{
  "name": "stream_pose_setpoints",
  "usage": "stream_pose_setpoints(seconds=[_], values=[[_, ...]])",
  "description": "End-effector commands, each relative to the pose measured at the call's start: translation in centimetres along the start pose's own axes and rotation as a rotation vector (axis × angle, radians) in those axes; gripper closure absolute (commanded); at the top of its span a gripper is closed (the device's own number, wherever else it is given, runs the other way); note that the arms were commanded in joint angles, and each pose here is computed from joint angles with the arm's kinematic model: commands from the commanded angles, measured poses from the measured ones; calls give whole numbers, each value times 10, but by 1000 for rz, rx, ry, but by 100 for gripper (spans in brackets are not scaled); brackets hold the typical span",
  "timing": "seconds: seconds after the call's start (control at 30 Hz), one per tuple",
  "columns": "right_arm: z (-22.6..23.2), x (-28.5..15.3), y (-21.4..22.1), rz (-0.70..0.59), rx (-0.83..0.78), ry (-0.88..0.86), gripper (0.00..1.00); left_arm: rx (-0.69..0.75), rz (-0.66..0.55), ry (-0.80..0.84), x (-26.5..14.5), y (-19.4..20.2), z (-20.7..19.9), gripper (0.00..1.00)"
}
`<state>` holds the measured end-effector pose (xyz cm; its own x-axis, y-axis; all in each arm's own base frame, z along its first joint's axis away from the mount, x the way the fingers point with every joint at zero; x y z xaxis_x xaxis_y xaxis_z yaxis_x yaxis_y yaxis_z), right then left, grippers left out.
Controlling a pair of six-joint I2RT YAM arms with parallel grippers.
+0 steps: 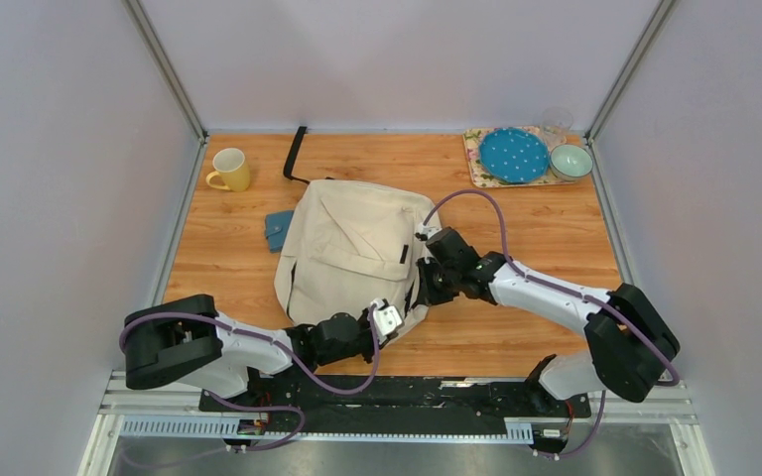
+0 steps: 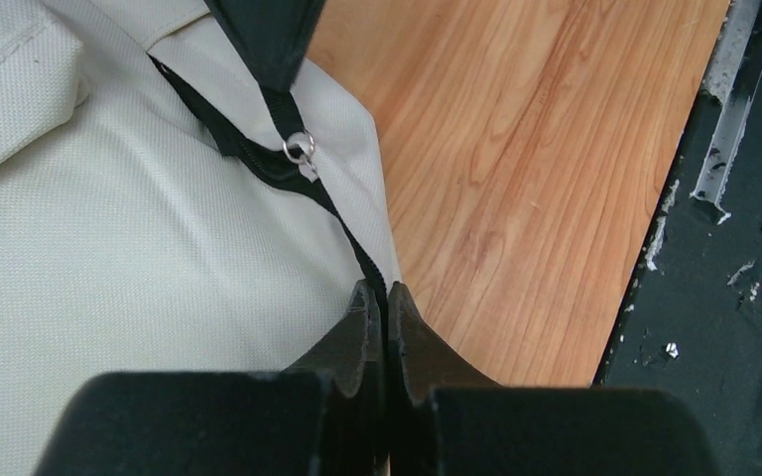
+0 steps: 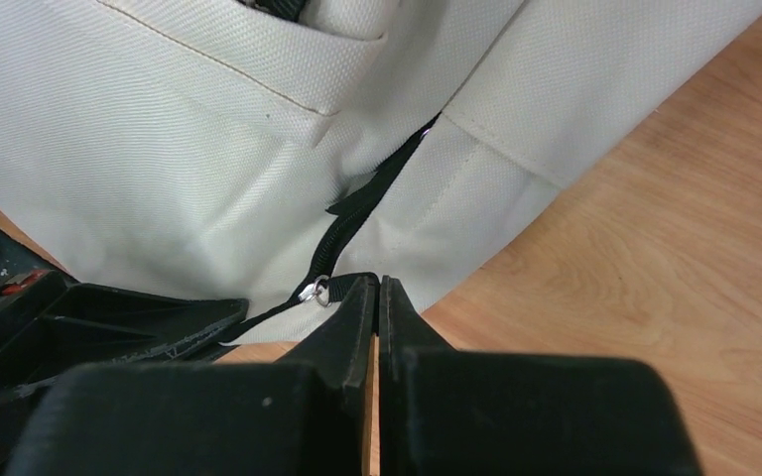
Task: Pack the student bag
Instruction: Zip the student bag at the center of the board.
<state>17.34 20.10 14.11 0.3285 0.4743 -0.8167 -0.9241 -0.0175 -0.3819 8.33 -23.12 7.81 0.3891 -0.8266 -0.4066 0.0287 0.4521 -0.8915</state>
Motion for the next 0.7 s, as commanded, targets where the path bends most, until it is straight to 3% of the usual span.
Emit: stream_pose_setpoints(seconds=[0.0,0.37,0.67], values=[[9,-23,-51,-366,16,37,100,10,252,234,-26,53,-34,100],[1,-27,-76,-526,43,208,100,42,273,276,-23,53,-45,100],[-1,-47,-102,-620,114,215,100,47,257,238,-23,48,-42,100]])
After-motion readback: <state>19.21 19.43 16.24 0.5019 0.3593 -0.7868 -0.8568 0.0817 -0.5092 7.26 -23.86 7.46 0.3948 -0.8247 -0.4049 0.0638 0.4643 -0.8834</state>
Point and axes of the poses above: each gripper's point midway between its finger pads, its own x axis out along the fingers, its own z axis along the line the jaws close on, y = z × x, the point moved 10 cm from there along -x, back along the fingers, and after that the axes turned 11 degrees about x, right-handed, at the moved point
